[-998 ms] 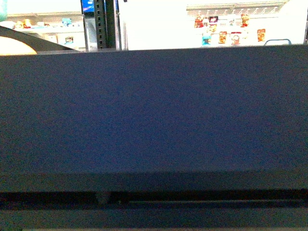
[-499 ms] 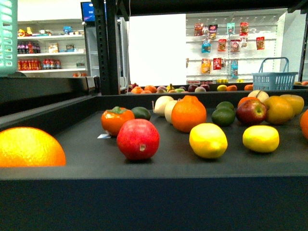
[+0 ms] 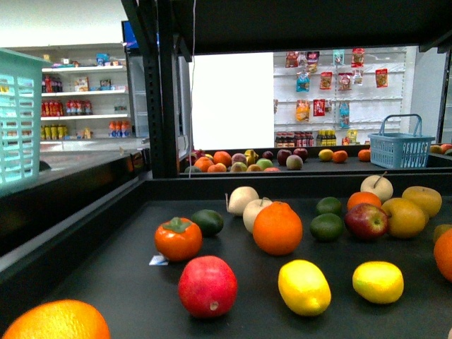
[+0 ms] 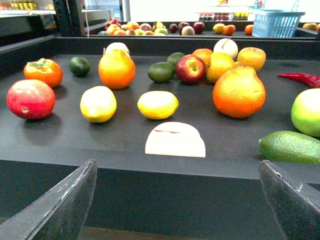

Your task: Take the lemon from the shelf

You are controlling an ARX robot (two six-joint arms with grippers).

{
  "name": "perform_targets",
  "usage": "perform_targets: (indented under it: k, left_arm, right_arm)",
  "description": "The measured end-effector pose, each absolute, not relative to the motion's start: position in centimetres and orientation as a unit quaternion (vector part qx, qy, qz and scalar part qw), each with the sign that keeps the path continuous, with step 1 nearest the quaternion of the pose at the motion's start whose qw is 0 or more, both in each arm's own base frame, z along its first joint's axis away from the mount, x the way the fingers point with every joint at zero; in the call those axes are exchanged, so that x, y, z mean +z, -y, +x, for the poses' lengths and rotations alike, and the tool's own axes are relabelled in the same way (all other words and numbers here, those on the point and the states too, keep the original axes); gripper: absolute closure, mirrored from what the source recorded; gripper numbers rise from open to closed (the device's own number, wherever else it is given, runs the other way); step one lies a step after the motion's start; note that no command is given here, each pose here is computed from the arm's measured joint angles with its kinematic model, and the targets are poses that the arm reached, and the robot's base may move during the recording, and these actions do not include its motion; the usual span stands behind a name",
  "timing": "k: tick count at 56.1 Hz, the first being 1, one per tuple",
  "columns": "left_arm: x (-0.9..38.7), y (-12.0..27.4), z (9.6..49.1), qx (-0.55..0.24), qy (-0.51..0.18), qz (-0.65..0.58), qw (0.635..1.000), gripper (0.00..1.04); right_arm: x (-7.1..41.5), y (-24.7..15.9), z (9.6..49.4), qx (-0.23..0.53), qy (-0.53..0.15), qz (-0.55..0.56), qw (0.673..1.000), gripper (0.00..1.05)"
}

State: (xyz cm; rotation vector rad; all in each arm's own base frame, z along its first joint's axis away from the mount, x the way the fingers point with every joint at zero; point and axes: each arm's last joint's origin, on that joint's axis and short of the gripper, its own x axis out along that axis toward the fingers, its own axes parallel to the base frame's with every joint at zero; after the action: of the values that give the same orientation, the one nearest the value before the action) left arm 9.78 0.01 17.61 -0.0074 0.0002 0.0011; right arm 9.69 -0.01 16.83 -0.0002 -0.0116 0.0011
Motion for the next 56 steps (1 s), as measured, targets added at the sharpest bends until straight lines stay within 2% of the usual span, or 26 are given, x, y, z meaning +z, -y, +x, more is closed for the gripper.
perform_targets:
  k: [56]
  left_arm:
    - [17.61,-0.01,9.78,0.001,0.000,-0.004,1.000,0.08]
  right_arm:
    - [16.83,0.01,9.69,0.000,0.006,0.000,1.000,0.07]
